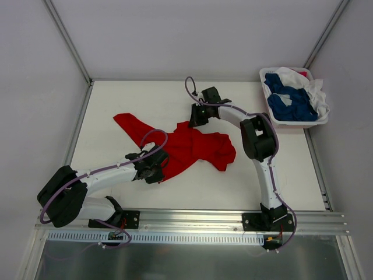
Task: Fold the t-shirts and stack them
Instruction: Flatten out the tshirt
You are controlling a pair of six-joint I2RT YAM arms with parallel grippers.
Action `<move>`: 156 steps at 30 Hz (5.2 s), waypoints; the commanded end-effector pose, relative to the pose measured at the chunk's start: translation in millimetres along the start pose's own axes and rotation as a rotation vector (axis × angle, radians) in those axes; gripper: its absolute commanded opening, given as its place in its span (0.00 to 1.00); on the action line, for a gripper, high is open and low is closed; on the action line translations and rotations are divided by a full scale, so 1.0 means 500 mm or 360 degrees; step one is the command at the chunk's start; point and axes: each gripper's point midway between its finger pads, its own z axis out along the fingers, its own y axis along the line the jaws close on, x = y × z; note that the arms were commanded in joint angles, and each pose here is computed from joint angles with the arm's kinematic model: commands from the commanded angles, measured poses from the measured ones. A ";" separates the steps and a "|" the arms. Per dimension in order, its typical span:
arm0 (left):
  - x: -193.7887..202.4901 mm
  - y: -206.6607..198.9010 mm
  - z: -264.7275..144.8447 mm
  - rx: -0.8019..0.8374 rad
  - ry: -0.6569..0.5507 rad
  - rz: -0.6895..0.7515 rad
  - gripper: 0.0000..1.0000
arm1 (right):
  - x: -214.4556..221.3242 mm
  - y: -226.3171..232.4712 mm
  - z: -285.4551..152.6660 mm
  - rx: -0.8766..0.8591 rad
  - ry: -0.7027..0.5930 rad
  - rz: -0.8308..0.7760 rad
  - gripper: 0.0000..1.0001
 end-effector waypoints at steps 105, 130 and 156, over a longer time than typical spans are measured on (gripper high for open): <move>-0.235 0.013 -0.093 -0.0055 -0.0558 -0.0017 0.94 | -0.205 -0.026 -0.459 0.0663 -0.0640 -0.0153 0.63; -0.586 0.003 0.077 -0.0033 -0.0664 -0.0032 0.86 | -0.018 0.181 -0.556 0.0490 -0.0702 -0.0451 0.64; -0.694 -0.029 0.126 0.0070 -0.0694 0.0025 0.82 | 0.127 0.151 -0.492 0.0464 -0.0572 -0.0276 0.64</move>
